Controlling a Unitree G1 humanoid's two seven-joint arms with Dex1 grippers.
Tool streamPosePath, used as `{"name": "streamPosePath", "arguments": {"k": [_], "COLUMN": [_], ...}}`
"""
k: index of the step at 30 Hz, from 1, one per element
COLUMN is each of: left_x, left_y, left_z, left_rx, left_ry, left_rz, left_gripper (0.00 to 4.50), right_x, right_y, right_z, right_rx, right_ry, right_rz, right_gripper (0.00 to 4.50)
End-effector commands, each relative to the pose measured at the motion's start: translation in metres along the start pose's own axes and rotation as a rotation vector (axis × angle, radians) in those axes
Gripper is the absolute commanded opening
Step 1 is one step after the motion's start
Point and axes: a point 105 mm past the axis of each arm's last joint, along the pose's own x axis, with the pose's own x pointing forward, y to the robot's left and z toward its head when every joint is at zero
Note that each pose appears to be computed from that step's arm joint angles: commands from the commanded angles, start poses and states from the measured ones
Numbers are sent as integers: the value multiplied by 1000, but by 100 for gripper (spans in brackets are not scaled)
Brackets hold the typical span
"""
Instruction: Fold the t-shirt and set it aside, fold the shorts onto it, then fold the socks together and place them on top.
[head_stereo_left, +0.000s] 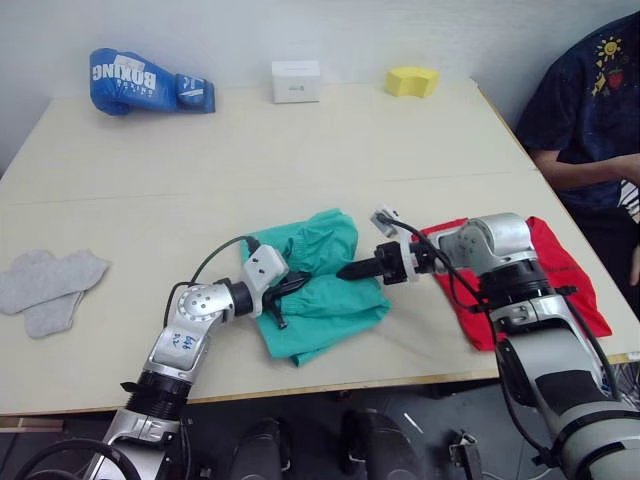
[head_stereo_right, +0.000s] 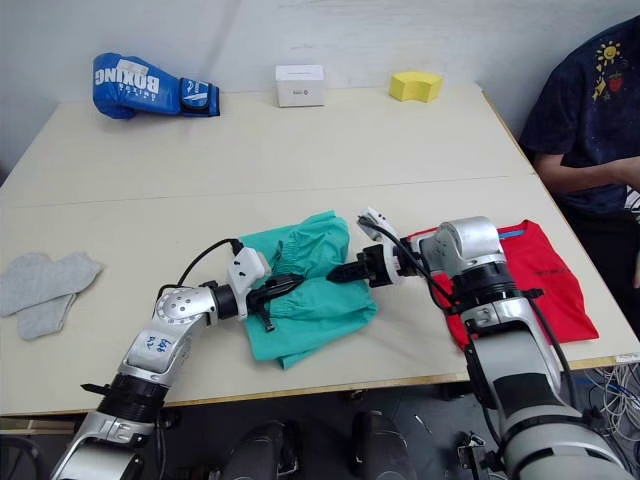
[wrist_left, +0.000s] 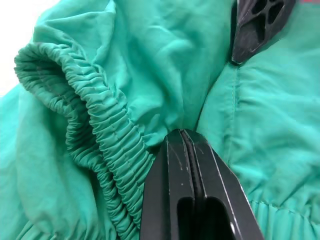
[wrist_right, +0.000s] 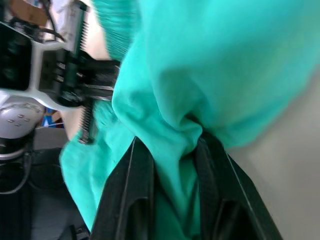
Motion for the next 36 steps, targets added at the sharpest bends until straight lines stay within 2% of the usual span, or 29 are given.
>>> {"name": "streamPosePath", "arguments": {"k": [1, 4, 6, 9, 11, 12, 16, 20, 23, 28, 33, 34, 36], "left_x": [-4, -4, -4, -4, -3, -3, -4, -8, -11, -16, -19, -19, -18], "left_y": [-2, -3, -4, -6, -7, -7, -6, -7, -9, -2, 0, 0, -1], "left_z": [-12, -12, -13, -14, -14, -13, -13, -14, -15, -12, -6, -5, 2], "left_rx": [-19, -20, -20, -20, -17, -16, -13, -15, -13, -3, 10, 13, 6], "left_ry": [41, 42, 41, 44, 46, 47, 50, 56, 67, 63, 42, 35, 5], "left_rz": [4, 3, -1, -12, -21, -23, -25, -25, -34, -11, -6, -8, -18], "left_gripper": [0, 0, 0, 0, 0, 0, 0, 0, 0, 0, 0, 0, 0], "right_x": [-18, -36, -41, -38, -28, -20, 1, 29, 45, 47, 30, 25, 14], "right_y": [-3, -2, -5, -8, -9, -11, -16, 6, 20, 19, 23, 25, 31], "right_z": [7, 2, 0, 2, 3, 3, -2, -2, 0, 14, 19, 19, 19], "right_rx": [-35, -20, -11, 26, 37, 44, 45, 40, 30, 61, 43, 36, 14], "right_ry": [-30, -12, -5, -17, -18, -16, 11, 46, 63, -7, -19, -14, -6], "right_rz": [-26, -7, -10, -4, 14, 18, 28, 172, 227, 213, 217, 222, 228], "right_gripper": [120, 183, 249, 353, 425, 446, 446, 446, 386, 206, 29, 3, 3]}}
